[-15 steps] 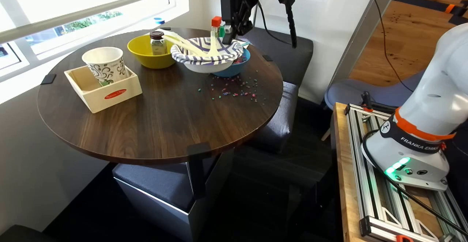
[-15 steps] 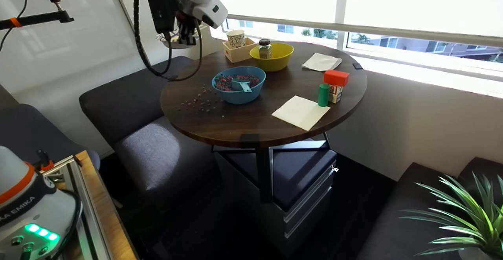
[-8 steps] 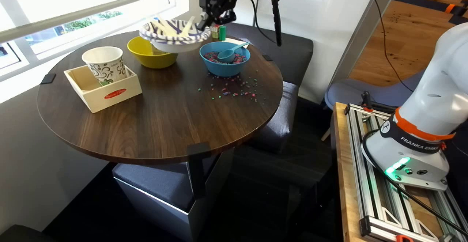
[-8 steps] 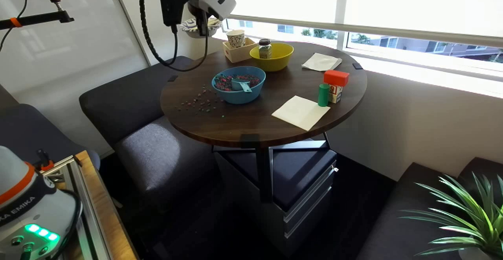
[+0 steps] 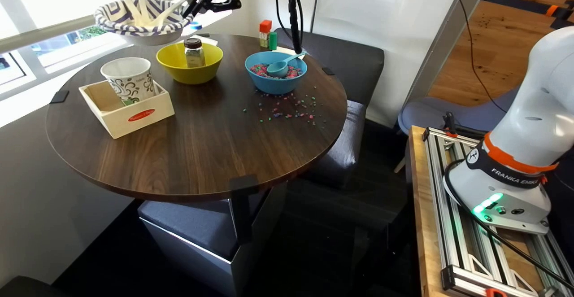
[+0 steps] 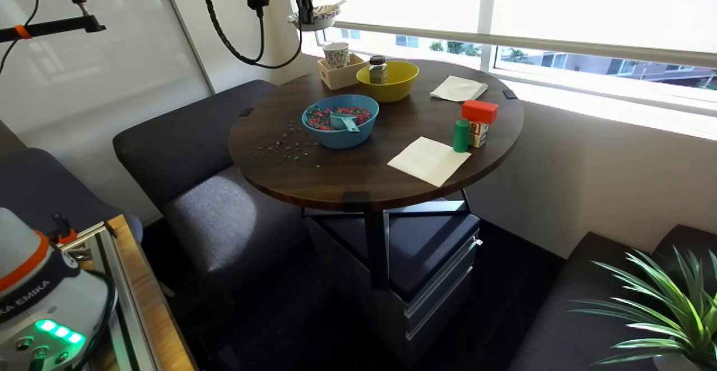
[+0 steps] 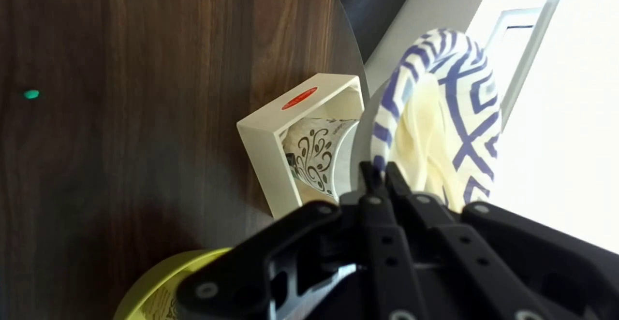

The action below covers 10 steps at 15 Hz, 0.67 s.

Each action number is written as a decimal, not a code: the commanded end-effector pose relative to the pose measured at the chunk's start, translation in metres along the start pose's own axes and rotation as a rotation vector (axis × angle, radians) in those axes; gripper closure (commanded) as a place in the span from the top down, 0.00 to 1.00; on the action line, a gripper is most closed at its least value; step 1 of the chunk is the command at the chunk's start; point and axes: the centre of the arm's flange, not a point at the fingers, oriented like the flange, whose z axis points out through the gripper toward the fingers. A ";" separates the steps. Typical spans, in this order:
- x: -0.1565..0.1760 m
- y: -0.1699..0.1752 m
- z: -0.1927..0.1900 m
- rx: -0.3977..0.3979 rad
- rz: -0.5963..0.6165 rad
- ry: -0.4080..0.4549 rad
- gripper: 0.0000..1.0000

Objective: Put the black and white bowl on top of the coffee cup.

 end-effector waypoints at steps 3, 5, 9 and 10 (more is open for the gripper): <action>0.028 -0.039 0.036 -0.060 0.022 -0.002 0.01; 0.037 -0.049 0.048 -0.037 0.016 0.005 0.01; 0.047 -0.052 0.070 -0.043 0.007 -0.015 0.01; 0.050 -0.049 0.075 -0.048 0.006 -0.016 0.01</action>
